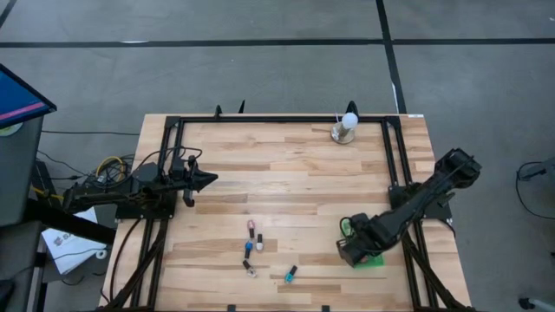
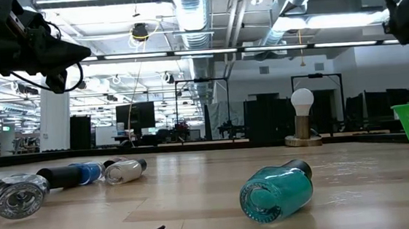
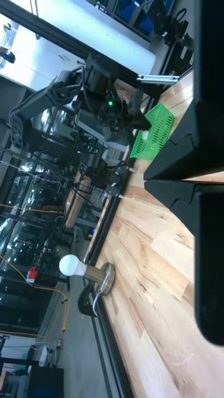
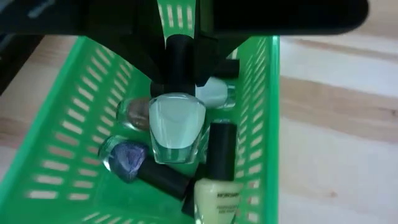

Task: Pick & Place Nail Polish
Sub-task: Put the right white nail polish into the green bin, then put the light blue nail polish into the green bin

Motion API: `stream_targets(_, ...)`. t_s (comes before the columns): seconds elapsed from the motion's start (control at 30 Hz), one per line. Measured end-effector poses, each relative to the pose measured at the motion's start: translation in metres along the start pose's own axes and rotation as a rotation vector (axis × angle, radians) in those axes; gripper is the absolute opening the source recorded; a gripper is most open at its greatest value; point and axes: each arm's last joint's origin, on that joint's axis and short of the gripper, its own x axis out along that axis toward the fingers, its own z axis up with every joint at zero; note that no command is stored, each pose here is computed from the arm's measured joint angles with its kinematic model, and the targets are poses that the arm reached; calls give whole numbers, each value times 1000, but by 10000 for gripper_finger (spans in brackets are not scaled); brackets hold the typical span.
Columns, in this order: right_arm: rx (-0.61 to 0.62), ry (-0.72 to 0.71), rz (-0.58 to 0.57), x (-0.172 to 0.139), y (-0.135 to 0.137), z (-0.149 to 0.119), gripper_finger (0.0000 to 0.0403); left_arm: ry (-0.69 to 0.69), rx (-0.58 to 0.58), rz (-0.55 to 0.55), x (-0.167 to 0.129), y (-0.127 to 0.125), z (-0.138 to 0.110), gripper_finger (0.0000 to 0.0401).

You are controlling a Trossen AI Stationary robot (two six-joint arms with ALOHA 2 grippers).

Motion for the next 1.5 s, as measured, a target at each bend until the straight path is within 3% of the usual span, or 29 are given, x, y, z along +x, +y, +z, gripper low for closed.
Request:
stream_targets(0.47, 50, 11, -36, 14, -3, 17, 41, 0, 0, 0, 0, 0, 0, 1)
stream_targets(1.5, 30, 17, -16, 18, -3, 18, 86, 0, 0, 0, 0, 0, 0, 1)
